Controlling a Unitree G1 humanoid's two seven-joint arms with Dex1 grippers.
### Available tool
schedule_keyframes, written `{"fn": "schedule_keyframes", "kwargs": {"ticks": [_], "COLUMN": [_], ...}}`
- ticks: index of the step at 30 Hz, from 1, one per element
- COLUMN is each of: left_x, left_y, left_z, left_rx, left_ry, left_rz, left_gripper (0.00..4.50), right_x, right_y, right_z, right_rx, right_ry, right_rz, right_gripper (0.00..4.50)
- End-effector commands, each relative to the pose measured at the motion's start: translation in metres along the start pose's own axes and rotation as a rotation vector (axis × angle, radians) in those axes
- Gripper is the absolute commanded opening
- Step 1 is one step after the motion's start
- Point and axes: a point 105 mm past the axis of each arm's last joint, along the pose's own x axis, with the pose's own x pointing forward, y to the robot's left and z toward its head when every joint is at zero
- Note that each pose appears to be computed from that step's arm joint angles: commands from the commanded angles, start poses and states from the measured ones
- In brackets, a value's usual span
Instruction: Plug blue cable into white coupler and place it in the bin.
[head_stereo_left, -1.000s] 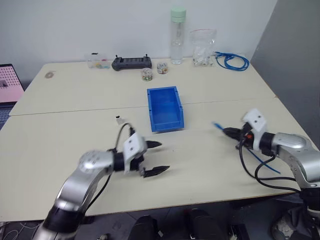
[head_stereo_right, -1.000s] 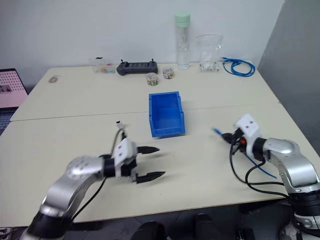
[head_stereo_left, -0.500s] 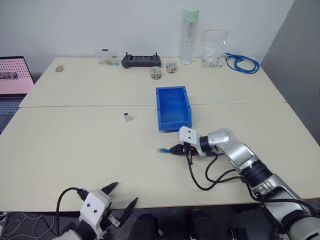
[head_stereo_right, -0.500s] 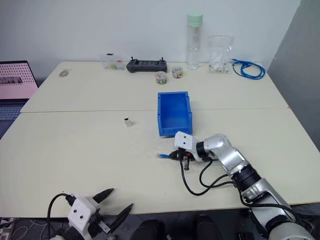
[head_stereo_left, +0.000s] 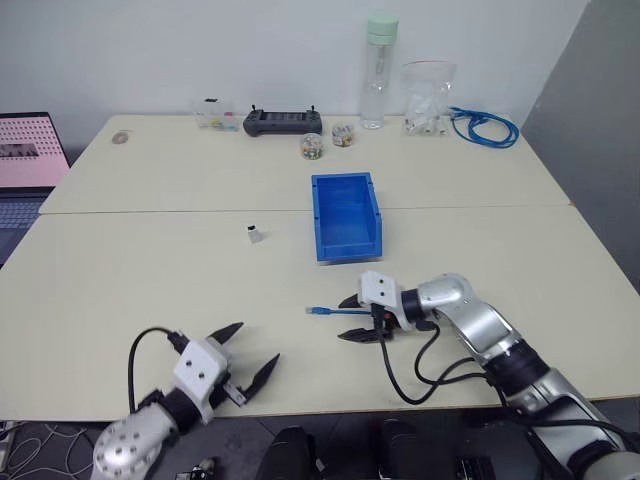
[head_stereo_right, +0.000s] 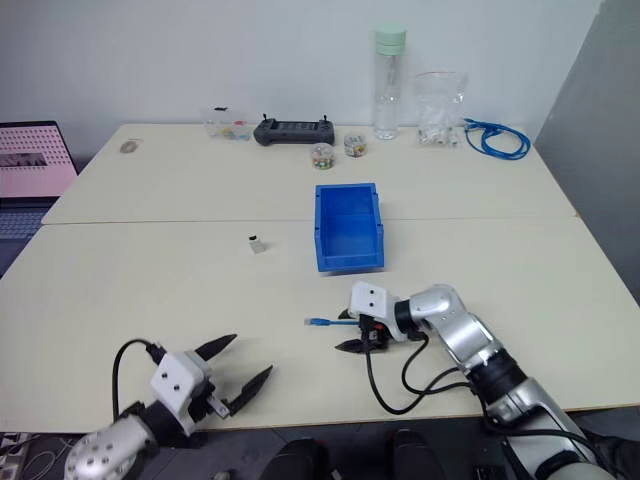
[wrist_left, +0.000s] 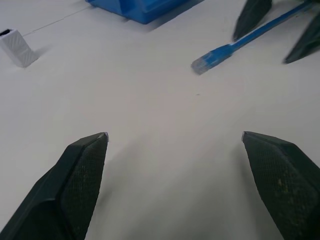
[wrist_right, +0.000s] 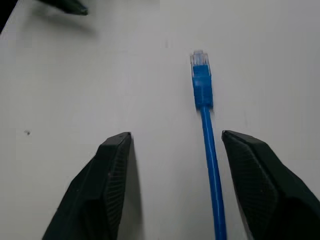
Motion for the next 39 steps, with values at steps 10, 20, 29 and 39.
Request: {"fn": "schedule_keyframes", "kwargs": {"ticks": [10, 20, 29, 39], "left_x": [0.081, 0.123, 0.112, 0.111], "left_y": [0.019, 0.013, 0.015, 0.026], "left_z": [0.002, 0.006, -0.007, -0.013], "left_rx": [0.244, 0.324, 0.319, 0.288], "left_ry": [0.056, 0.046, 0.129, 0.189], "left_rz": [-0.681, -0.819, -0.914, -0.878], "left_gripper": [4.5, 4.5, 3.24, 1.34], "right_x": [-0.085, -0.092, -0.095, -0.096], "right_y": [0.046, 0.048, 0.04, 0.031], "right_z": [0.031, 0.029, 0.029, 0.029], "right_rx": [0.145, 0.208, 0.208, 0.192], "right_ry": [-0.17, -0.167, -0.161, -0.157], "right_rz": [-0.298, -0.401, -0.438, -0.44], "right_gripper": [3.99, 3.99, 4.01, 4.01]}}
